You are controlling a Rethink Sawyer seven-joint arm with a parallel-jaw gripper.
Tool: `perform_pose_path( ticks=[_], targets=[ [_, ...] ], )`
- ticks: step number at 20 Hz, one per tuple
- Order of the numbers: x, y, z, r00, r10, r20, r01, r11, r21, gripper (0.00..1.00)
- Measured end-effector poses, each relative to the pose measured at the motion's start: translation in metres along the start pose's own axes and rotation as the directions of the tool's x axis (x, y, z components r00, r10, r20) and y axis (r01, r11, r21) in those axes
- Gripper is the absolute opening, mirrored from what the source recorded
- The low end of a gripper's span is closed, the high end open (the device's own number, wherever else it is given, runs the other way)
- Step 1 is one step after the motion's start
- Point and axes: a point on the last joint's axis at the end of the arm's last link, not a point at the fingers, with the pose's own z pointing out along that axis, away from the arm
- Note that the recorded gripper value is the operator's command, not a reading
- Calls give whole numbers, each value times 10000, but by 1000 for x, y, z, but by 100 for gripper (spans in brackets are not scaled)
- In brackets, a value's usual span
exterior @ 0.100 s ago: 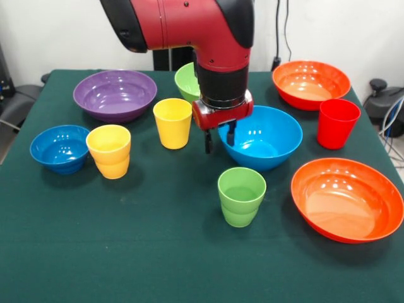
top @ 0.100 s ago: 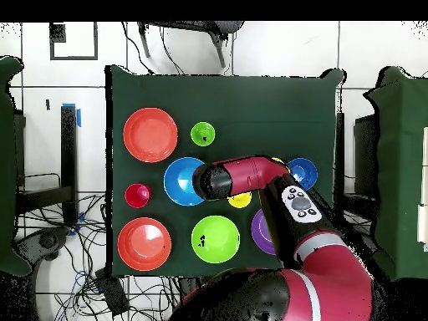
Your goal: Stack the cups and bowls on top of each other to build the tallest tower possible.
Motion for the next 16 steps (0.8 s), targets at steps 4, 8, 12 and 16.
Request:
perform_pose_path(
  ticks=[4,8,12,16],
  targets=[
    [-5,2,-4,9999,137,71,-137,9999,-69,0],
    [-6,1,-2,9998,209,69,-208,9997,-105,0],
    [-6,0,-2,9997,238,70,-237,9996,-118,0],
    [-7,0,-2,9996,270,60,-269,9995,-135,0]
  ],
)
